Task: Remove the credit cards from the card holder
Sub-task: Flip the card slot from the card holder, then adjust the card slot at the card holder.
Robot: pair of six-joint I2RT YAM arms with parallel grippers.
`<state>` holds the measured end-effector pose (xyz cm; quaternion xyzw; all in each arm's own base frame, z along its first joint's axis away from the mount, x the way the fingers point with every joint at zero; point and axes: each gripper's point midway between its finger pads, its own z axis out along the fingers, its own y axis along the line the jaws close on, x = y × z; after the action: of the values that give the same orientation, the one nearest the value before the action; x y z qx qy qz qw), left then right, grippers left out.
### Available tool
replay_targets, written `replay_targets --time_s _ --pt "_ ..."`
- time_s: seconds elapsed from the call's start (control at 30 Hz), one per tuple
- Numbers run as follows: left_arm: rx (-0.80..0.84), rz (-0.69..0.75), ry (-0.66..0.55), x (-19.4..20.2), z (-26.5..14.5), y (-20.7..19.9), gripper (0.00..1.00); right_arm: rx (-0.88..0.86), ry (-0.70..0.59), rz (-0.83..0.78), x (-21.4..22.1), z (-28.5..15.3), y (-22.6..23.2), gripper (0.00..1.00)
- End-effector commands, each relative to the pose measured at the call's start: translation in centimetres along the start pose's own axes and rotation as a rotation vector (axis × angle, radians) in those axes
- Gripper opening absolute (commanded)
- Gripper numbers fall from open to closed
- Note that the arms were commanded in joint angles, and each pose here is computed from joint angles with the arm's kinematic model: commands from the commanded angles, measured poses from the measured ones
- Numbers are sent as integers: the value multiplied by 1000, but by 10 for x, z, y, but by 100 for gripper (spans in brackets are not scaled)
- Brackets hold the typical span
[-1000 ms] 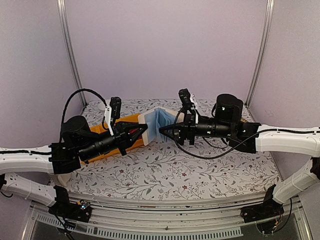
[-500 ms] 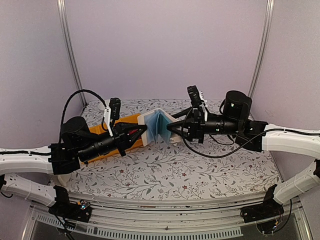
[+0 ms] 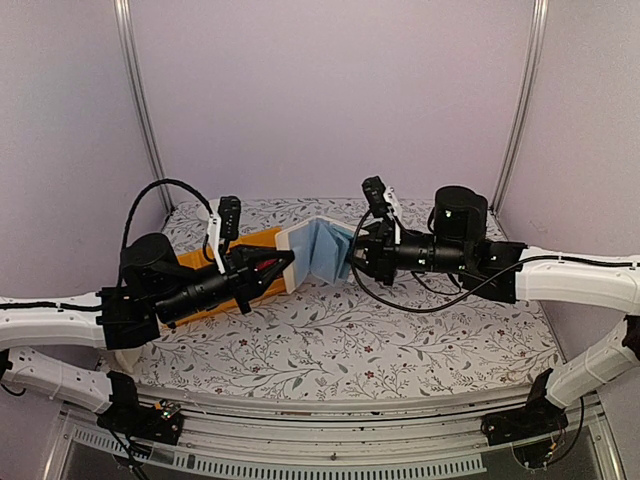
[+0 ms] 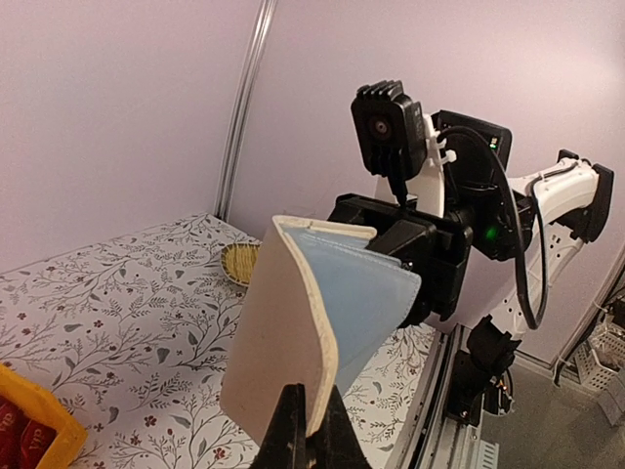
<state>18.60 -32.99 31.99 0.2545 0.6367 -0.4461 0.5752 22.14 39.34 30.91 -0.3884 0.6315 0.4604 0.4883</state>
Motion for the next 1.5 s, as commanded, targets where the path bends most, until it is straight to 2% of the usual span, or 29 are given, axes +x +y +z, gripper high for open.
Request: replay_targets --time_s 0.0,0.1,0.17,0.2,0.23,0.27,0.3,0.33,0.47,0.57,0.63,0.7,0.77,0.83,0.9,1.0,1.33,1.4,1.47 --pt "11 -2 -48 -8 -3 0 0 -9 -1 -7 -6 1 6 5" --pt "2 -6 -62 -9 -7 4 0 -27 -13 -13 -14 -4 12 2" --pt "-76 -24 -21 2 -6 22 0 -7 -1 6 -19 -6 10 1" --pt "-123 -35 8 11 -4 33 9 27 6 19 -25 -6 6 1" --pt "-160 -34 40 20 -2 41 37 84 32 44 -24 -6 -3 1" --pt "-188 -25 66 27 0 47 71 177 73 79 -20 -7 -19 1" --pt "-207 -15 92 33 2 51 94 275 125 108 -13 -10 -36 1" --pt "-229 -6 109 36 2 55 98 427 233 141 13 -21 -61 1" --pt "-309 49 118 35 -3 68 98 769 463 239 50 -68 -116 1" --pt "-303 81 129 33 -3 67 98 852 586 290 70 -86 -131 1" --pt "-272 79 137 35 0 62 98 823 608 302 69 -81 -128 1" --pt "-209 71 141 37 4 51 98 655 578 312 63 -59 -109 1" --pt "-128 64 143 40 9 38 98 373 530 247 51 -36 -71 1" --pt "-50 47 144 43 12 25 98 142 445 187 32 -31 -33 1" --pt "13 30 140 45 14 15 98 1 394 160 22 -31 -9 1" --pt "63 1 131 47 16 7 98 -98 388 148 20 -31 7 1" --pt "34 0 134 46 20 12 98 -388 284 96 -6 -44 58 1" --pt "64 14 118 45 17 7 91 -450 257 80 -12 -52 70 1" --pt "130 23 86 39 11 -4 75 -490 242 57 -14 -57 77 1"
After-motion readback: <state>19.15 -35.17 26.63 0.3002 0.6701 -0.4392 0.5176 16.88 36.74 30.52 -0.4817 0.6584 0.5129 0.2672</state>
